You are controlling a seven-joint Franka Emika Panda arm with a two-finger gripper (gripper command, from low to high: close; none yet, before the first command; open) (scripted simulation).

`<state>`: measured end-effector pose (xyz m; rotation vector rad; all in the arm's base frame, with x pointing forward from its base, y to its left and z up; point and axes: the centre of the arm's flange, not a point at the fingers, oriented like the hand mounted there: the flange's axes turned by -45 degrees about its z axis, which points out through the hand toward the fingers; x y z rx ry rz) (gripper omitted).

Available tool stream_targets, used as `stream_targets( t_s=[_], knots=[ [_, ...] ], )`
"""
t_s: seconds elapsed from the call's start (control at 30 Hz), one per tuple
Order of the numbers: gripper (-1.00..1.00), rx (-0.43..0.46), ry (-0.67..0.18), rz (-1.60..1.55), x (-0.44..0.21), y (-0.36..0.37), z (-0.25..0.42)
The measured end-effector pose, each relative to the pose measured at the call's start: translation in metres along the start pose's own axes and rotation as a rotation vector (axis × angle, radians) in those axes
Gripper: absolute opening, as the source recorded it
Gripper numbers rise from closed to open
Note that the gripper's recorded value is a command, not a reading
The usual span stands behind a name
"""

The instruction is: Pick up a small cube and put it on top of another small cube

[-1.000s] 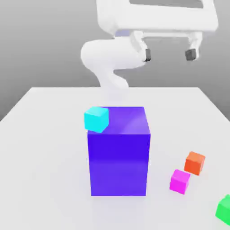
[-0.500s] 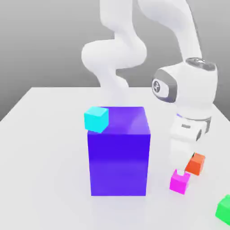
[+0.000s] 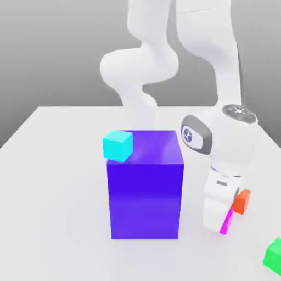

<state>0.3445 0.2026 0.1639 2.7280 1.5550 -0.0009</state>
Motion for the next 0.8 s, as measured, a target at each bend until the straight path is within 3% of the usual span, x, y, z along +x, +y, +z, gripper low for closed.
stream_targets(
  t_s=[0.1,0.53,0.67,0.7,0.8],
  knots=[
    [-1.0,0.0,0.0,-0.003,0.004,0.001,-0.026],
    [-1.0,0.002,0.0,-0.068,0.138,0.036,-0.074],
    [-1.0,0.002,0.001,-0.07,0.147,0.039,-0.026],
    [1.0,0.002,0.001,-0.07,0.147,0.038,-0.018],
    [1.0,0.002,0.001,-0.07,0.147,0.038,-0.018]
  ],
)
